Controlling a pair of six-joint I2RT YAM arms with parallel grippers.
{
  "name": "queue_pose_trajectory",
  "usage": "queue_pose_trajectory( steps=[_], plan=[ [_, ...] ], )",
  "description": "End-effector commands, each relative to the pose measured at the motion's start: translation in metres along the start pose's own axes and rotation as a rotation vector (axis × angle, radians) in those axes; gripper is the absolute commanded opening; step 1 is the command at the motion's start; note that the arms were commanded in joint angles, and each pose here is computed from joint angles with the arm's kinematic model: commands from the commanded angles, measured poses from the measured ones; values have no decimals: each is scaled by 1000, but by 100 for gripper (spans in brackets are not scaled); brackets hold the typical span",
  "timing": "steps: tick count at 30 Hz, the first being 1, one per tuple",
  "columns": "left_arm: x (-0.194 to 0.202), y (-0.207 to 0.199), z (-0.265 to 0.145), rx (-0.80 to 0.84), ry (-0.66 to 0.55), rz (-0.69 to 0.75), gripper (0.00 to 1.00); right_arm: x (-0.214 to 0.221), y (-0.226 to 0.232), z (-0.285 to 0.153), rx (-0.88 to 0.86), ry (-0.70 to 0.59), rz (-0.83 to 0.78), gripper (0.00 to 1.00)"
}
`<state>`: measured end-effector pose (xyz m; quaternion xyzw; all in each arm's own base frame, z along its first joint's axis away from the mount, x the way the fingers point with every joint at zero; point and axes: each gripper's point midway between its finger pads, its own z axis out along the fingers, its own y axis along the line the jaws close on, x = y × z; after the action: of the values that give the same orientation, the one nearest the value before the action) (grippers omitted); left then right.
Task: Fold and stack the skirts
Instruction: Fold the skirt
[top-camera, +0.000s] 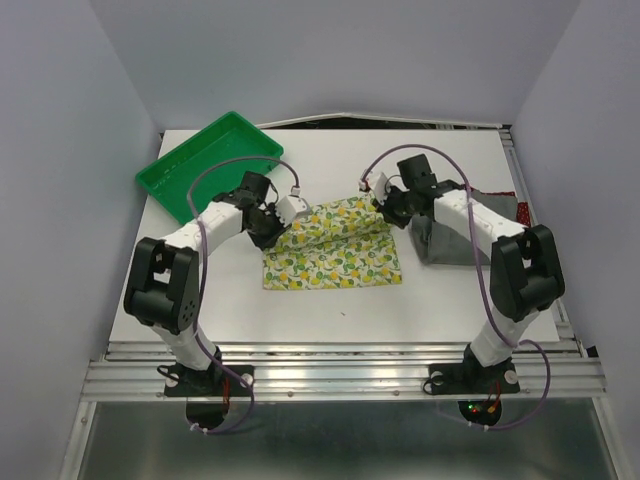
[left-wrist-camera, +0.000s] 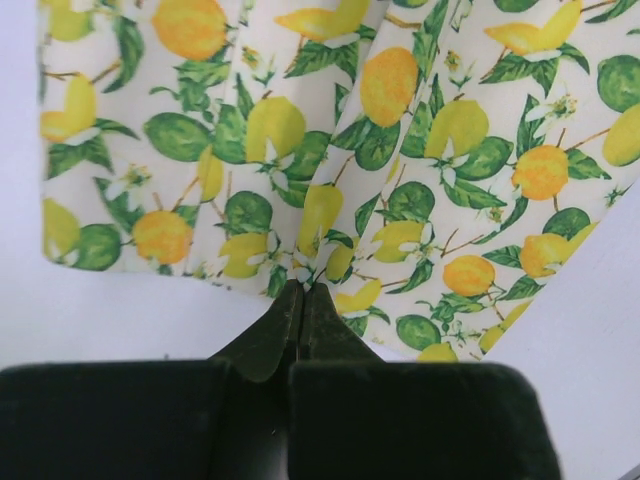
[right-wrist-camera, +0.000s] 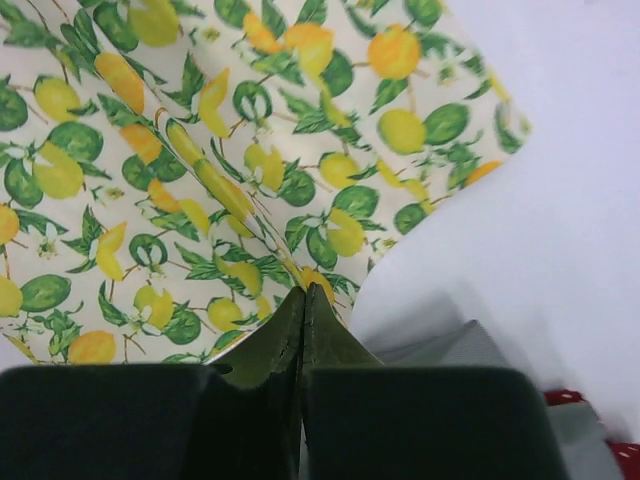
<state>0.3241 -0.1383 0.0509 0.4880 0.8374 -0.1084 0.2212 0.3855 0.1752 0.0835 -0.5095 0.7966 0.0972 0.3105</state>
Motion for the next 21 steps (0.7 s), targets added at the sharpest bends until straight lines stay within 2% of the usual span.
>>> queue_pose_trajectory(
  steps=[1,6,8,10,11,12,15,21],
  plan=[
    [-34,18,-57,-105,-65,36,0,-47,-26,-53,95,-79,-46,1],
    [-30,2,-95,-102,-56,67,0,-50,-9,-81,58,-90,-66,1],
    [-23,-6,-103,-102,-50,90,0,-36,7,-80,26,-61,-66,1],
    [0,-21,-97,-67,-11,89,0,-15,30,-76,-21,-30,-50,1],
    [-2,-22,-99,-67,-19,96,0,-22,33,-79,-18,-49,-63,1],
    [9,-30,-91,-41,-1,87,0,0,46,-69,-48,-9,-42,1],
    [25,-46,-69,22,32,89,0,28,74,-49,-96,34,-35,1],
    [64,-76,-26,156,125,58,0,65,82,-8,-114,108,-27,1]
  ],
)
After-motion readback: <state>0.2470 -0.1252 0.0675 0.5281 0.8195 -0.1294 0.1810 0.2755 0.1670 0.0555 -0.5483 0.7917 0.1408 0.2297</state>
